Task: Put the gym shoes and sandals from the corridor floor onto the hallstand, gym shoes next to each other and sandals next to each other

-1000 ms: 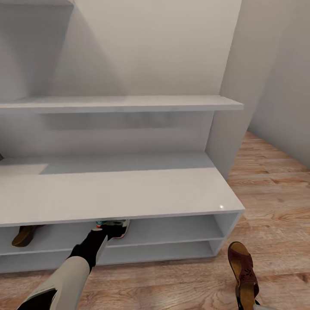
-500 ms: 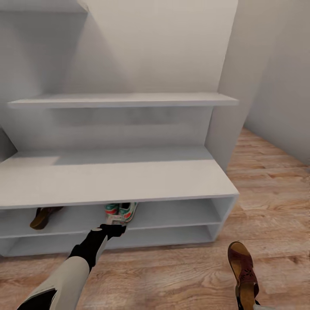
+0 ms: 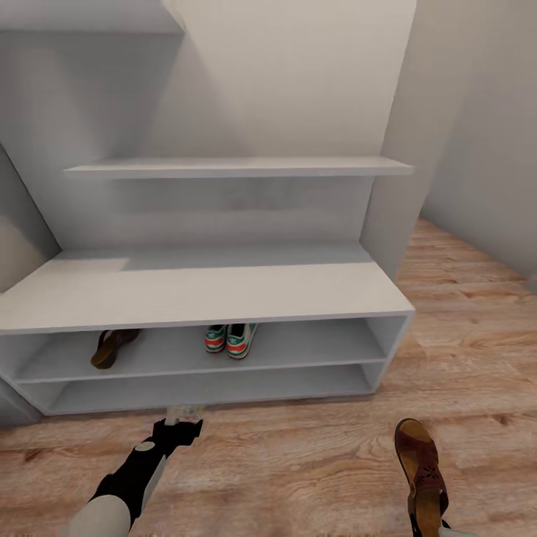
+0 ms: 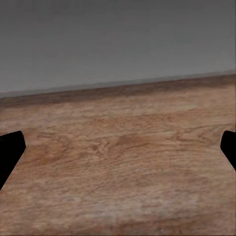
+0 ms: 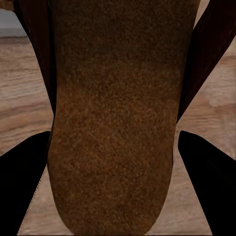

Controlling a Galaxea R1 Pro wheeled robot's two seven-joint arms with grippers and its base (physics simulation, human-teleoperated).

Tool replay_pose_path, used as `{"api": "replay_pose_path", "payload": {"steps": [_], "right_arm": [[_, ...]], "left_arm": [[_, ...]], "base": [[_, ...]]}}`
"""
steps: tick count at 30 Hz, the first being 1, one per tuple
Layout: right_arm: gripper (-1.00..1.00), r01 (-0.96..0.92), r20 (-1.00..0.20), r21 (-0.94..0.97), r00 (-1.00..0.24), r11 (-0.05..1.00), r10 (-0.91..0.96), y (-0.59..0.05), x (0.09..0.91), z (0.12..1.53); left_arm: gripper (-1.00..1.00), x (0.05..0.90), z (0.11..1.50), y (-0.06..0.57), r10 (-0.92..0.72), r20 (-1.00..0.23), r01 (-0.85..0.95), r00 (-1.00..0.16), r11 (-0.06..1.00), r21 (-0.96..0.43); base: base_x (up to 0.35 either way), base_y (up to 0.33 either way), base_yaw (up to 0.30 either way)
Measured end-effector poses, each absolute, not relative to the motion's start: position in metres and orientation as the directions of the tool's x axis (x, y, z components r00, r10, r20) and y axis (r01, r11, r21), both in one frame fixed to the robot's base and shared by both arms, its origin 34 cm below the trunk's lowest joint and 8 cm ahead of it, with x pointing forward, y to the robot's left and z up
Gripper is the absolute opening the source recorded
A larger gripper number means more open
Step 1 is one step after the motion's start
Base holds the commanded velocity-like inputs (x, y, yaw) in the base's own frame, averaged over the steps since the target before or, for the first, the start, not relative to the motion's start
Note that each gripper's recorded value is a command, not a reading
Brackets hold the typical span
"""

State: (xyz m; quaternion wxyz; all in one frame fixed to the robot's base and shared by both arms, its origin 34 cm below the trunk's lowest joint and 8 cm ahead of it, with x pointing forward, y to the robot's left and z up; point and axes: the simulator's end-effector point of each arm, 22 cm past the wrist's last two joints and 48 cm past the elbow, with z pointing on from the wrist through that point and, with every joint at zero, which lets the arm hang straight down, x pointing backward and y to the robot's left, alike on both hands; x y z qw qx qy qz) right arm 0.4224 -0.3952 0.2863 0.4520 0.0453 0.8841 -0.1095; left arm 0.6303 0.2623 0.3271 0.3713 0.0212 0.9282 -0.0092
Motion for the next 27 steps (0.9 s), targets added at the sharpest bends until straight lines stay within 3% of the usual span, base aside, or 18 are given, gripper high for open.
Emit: {"api": "replay_pose_path", "payload": {"steps": [5,12,27], "right_arm": [[-1.00,0.178,-0.809,-0.154,-0.587,0.972,-0.020,-0.395,0.422,0.287],[-1.00,0.173,-0.810,-0.153,-0.586,0.973,-0.024,-0.394,0.423,0.287],[-1.00,0.173,-0.811,-0.153,-0.584,0.973,-0.024,-0.394,0.424,0.288]], "left_arm": [[1.00,0.579,0.304,0.298,0.010,-0.697,0.034,-0.717,0.999,-0.021],[1.00,0.486,0.283,0.334,-0.068,-0.692,0.058,-0.718,0.986,-0.157],[1.00,0.435,0.281,0.352,-0.102,-0.688,0.062,-0.719,0.976,-0.210]], "base": [[-0.196,0.254,0.000],[-0.032,0.299,0.000],[-0.001,0.306,0.000]]}}
